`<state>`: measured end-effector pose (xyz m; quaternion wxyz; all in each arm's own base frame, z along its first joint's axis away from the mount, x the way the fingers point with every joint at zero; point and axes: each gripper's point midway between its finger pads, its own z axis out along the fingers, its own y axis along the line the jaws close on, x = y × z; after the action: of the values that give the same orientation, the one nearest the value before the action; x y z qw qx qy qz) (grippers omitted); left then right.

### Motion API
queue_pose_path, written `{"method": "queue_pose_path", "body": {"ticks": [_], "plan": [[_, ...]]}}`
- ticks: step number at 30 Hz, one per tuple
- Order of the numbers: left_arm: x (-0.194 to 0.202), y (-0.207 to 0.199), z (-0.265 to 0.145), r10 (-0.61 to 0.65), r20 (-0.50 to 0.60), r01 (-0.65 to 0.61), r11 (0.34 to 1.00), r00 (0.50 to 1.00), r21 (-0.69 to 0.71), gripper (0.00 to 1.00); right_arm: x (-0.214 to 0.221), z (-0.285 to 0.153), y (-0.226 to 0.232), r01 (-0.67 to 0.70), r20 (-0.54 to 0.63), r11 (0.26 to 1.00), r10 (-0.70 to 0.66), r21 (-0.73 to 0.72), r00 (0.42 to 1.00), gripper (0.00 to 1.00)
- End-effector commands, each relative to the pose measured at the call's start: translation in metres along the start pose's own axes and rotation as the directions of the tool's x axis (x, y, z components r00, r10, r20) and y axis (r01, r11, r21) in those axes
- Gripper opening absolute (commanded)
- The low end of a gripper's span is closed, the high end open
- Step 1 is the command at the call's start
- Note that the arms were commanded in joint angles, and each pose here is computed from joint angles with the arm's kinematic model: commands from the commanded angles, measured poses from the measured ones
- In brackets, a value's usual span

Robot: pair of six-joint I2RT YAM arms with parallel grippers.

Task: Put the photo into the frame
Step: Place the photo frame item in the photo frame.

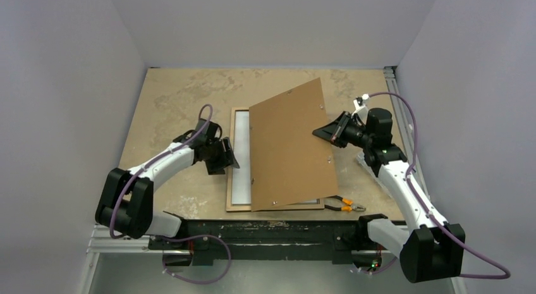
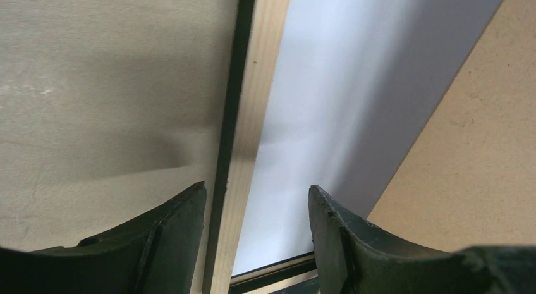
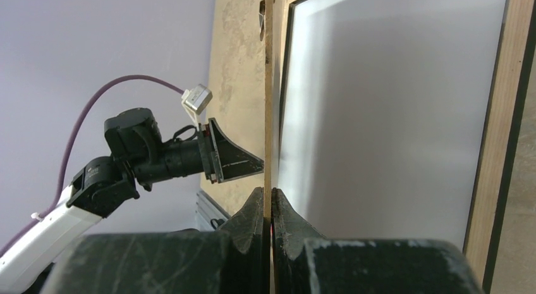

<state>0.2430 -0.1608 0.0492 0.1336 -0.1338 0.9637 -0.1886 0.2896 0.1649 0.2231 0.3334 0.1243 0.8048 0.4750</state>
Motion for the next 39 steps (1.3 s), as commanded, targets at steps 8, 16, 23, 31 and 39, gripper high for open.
{"method": "queue_pose_path", "body": {"ticks": [8, 16, 23, 31, 39], "plan": [[-0.006, 0.022, -0.006, -0.117, 0.016, 0.114, 0.985, 0.993, 0.129, 0.47, -0.005, 0.015, 0.031, 0.032, 0.038, 0.994, -0.028, -0.103, 0.999, 0.0], [-0.003, 0.034, 0.005, -0.115, 0.011, 0.113, 0.99, 0.993, 0.082, 0.26, -0.003, 0.025, 0.026, 0.002, 0.069, 0.994, 0.005, -0.106, 0.998, 0.0], [0.001, 0.036, 0.013, -0.118, -0.012, 0.119, 0.989, 0.993, 0.085, 0.24, 0.0, 0.034, 0.015, -0.05, 0.071, 0.993, 0.057, -0.108, 0.996, 0.0], [0.004, 0.036, 0.02, -0.121, -0.03, 0.123, 0.988, 0.992, 0.092, 0.21, 0.002, 0.045, 0.002, -0.066, 0.057, 0.994, 0.071, -0.083, 0.996, 0.0], [0.006, 0.039, 0.023, -0.118, -0.042, 0.122, 0.989, 0.992, 0.082, 0.19, 0.006, 0.056, -0.012, -0.073, 0.024, 0.996, 0.074, -0.056, 0.997, 0.0]]}}
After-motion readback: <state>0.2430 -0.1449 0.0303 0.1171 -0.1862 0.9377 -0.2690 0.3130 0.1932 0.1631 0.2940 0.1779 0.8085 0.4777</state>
